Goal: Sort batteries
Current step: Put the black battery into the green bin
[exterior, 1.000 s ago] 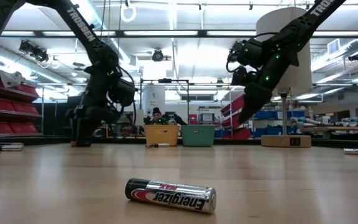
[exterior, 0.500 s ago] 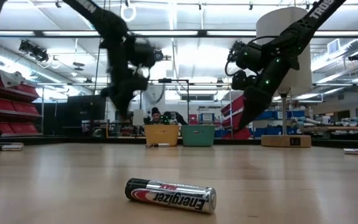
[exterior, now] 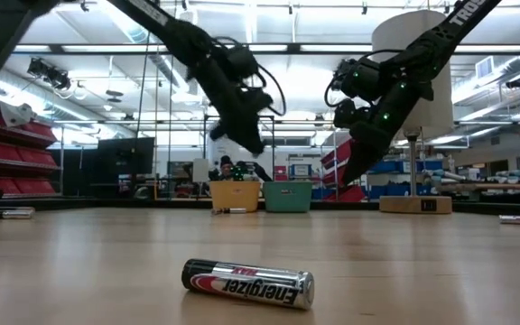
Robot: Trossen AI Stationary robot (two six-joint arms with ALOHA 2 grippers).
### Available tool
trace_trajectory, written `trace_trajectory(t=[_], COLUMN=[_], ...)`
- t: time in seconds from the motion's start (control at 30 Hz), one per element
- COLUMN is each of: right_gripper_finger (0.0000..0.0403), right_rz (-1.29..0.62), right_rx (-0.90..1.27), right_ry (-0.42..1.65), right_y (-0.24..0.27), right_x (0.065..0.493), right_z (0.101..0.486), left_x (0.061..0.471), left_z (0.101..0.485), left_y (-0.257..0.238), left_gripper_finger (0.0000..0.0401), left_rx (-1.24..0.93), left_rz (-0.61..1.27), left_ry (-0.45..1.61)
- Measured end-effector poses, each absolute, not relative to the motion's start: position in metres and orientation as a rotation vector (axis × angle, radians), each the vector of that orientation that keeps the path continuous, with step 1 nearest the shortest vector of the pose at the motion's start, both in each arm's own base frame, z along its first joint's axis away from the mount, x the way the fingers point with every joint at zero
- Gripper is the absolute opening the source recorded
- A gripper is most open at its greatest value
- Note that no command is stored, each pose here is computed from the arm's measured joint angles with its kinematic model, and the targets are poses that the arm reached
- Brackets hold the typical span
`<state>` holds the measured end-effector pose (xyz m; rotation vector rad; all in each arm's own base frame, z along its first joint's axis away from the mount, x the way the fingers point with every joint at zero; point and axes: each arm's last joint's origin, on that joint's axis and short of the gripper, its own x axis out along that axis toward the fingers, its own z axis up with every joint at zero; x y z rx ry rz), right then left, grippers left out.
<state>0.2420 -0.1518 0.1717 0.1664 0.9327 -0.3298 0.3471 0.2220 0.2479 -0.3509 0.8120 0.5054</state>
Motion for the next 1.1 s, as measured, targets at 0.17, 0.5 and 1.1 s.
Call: trace_trajectory(t=[0.17,0.5,1.1], right_gripper_finger=[0.0149,0.0149,0.0149], right_rz=[-0.329,-0.327,-0.329], right_rx=[0.165,0.163,0.166], right_ry=[0.933,0.935,0.934], right_y=[-0.152,-0.152,-0.152], right_x=[0.242,0.242,0.242], right_z=[0.172,0.172,0.172], left_x=[0.366,0.382,0.390], left_z=[0.233,0.204,0.197], left_y=[0.233,0.240,0.245], left_gripper_finger=[0.0054,0.0054,0.0120], left_rx=[-0.353,-0.375,-0.376], left_rz=[0.448,0.379,0.387], left_ry=[0.731,0.695,0.625])
